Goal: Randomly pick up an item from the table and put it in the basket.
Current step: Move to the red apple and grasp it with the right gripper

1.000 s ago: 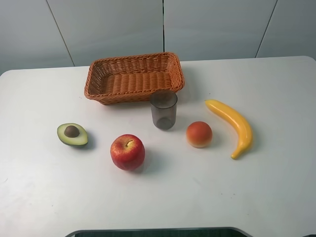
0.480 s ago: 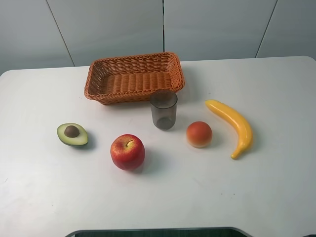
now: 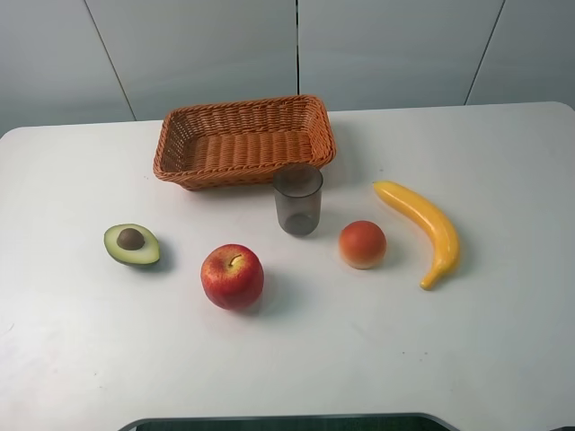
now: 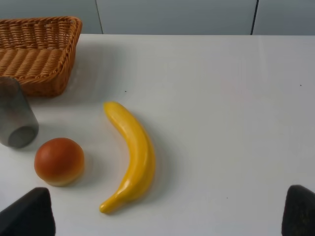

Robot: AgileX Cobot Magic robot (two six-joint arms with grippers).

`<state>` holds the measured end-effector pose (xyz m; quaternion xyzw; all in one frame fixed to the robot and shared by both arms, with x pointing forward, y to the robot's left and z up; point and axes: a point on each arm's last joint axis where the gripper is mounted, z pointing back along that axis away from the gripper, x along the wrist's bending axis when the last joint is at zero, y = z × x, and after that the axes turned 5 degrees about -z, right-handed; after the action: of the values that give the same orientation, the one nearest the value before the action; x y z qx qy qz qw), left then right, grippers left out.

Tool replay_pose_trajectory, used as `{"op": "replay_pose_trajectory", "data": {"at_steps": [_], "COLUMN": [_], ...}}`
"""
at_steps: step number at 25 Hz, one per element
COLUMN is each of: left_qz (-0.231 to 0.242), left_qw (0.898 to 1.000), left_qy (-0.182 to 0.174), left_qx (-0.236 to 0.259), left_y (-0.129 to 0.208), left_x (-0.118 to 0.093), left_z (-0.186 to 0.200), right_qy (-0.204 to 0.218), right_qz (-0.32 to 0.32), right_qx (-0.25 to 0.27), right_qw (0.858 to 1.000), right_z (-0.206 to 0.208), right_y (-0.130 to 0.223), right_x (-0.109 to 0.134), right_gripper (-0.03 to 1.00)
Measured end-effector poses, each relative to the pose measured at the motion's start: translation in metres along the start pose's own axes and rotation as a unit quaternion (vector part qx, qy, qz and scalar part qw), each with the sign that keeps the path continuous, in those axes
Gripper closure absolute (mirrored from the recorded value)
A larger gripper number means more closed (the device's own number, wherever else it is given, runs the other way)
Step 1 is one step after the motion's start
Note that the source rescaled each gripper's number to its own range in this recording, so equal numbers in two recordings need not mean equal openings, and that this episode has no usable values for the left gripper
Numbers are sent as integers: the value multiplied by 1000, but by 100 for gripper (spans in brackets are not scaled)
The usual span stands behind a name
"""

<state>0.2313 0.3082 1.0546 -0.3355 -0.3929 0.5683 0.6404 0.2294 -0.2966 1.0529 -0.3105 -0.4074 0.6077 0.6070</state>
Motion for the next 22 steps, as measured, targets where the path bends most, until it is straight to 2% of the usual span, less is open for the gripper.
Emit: {"op": "replay_pose_trajectory", "data": {"at_steps": [15,20,22], "left_qz": [0,0,0], "left_qw": [1000,1000,1000], "left_qy": [0,0,0], "left_qx": [0,0,0], "left_y": [0,0,0], "left_x": [0,0,0], "left_z": [0,0,0], "right_qy": [-2,-59,-65], "right_qz": [-1,-30,-39], "right_qx": [0,7,32], "right_qw": [1000,998,997], "right_z": [0,-1,-7], "right_y": [0,-2,-8], "right_x": [0,11,13], "right_gripper": [-3,-3,-3]}}
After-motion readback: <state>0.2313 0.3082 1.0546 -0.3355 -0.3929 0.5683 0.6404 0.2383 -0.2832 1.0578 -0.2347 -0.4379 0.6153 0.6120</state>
